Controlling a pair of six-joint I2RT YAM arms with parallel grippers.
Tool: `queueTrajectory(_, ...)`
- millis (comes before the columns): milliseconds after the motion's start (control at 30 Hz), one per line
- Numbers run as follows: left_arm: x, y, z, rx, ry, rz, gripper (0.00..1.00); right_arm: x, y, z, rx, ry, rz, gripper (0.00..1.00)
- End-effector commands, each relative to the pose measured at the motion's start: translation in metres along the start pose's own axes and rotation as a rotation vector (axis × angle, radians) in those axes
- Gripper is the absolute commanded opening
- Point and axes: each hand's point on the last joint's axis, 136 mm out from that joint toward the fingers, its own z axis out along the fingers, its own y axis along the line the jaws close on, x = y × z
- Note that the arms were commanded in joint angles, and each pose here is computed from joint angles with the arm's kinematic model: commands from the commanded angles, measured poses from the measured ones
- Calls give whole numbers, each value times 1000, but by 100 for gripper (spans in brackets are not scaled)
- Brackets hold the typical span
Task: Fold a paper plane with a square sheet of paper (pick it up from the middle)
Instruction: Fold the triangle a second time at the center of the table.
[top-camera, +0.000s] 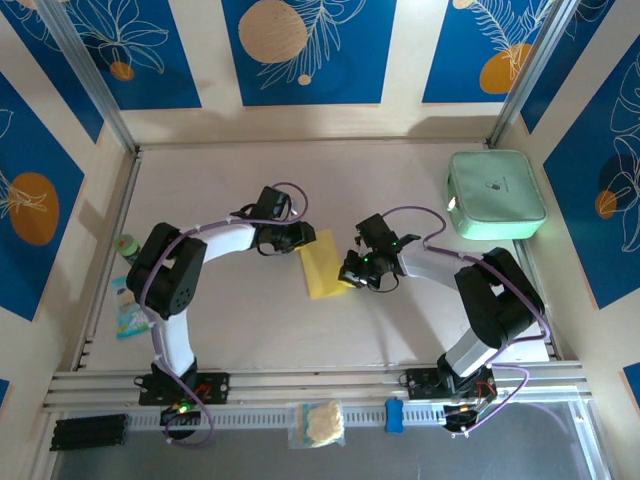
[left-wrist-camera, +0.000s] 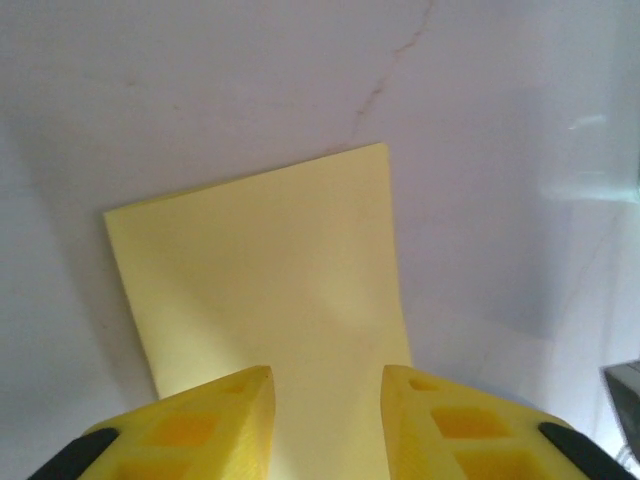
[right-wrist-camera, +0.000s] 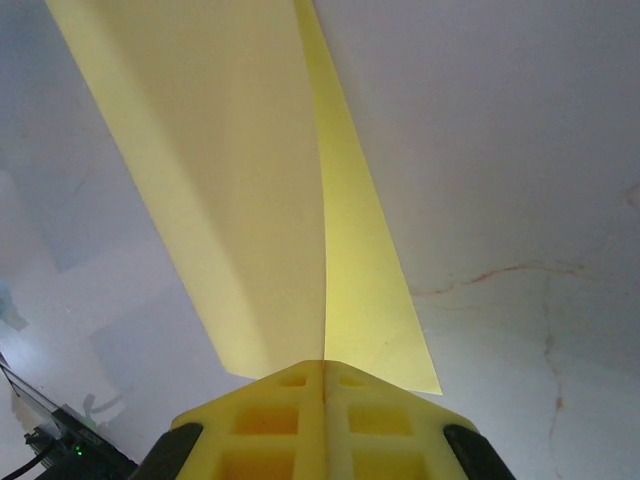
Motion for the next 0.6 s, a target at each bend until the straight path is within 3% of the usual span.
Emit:
queueTrajectory(0,2,19,9,-51,24,-20,32,-3,14,-7,-26,-11,-43,0)
queueTrajectory(567,17,37,17,-94,78,-47,25,-17,67,20,-161,4,-119,0)
